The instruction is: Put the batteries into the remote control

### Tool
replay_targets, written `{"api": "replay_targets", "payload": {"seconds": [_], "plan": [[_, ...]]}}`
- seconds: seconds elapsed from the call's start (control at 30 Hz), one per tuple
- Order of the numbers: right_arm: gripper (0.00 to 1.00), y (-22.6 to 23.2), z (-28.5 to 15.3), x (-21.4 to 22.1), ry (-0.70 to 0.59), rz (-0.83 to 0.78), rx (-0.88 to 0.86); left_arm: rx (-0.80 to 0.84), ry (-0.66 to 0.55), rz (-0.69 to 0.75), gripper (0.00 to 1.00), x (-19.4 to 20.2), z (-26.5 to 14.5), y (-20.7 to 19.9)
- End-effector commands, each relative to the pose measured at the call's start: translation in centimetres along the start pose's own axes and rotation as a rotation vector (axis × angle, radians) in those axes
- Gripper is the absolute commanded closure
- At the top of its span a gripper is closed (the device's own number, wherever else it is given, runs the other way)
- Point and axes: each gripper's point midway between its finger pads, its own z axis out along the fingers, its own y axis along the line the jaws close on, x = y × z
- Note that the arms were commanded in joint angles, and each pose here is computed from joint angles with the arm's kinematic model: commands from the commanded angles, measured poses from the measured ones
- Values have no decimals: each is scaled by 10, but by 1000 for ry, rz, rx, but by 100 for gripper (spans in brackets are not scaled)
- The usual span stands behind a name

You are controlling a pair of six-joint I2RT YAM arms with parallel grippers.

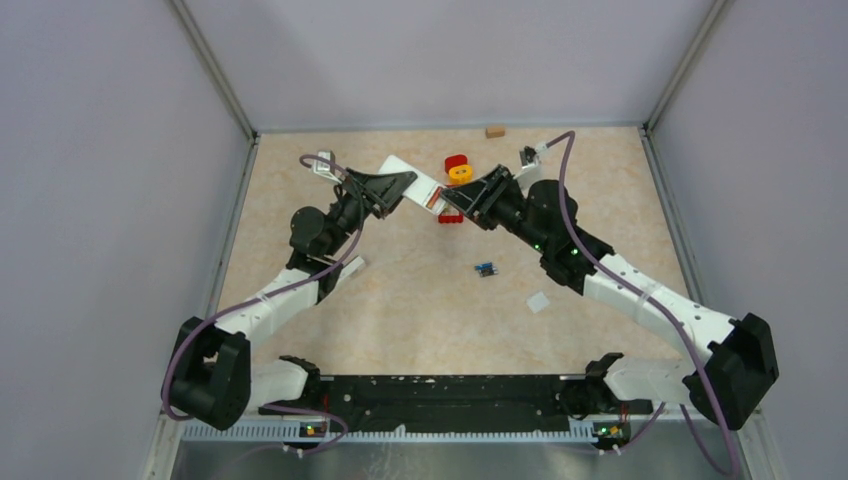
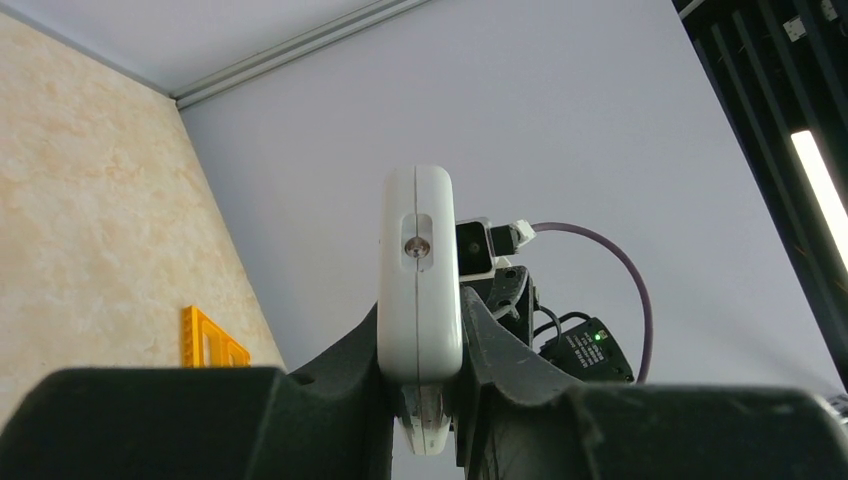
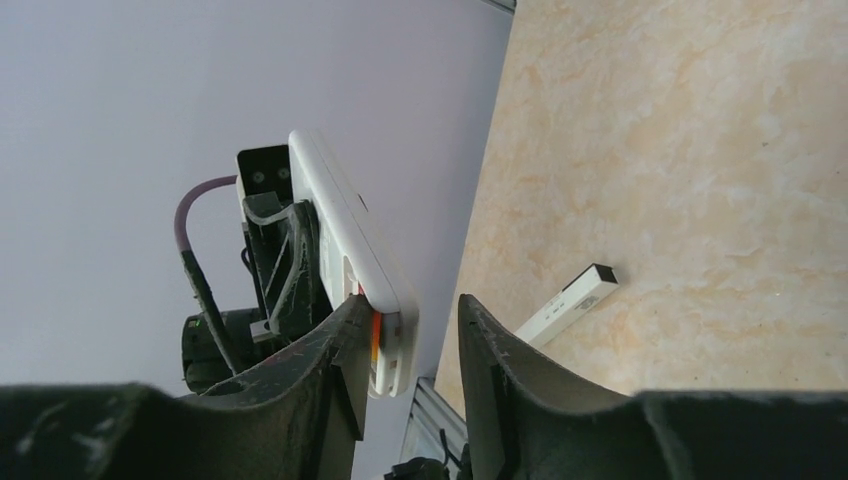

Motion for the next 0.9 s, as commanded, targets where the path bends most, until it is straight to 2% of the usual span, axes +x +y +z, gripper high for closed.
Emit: {"api": "replay_targets", "payload": {"seconds": [0.0, 0.33, 0.6, 0.87], "plan": [[59, -2, 0, 5, 19, -17, -31, 124, 8, 41, 100, 0, 0, -36], [60, 13, -13, -3, -26, 5, -103, 109, -5, 30, 100, -2, 1, -31], [45, 25, -18, -8, -48, 4, -155, 107, -5, 25, 100, -2, 1, -30], [44, 28, -14, -10, -58, 3, -174, 111, 3, 25, 100, -1, 2, -32]]}}
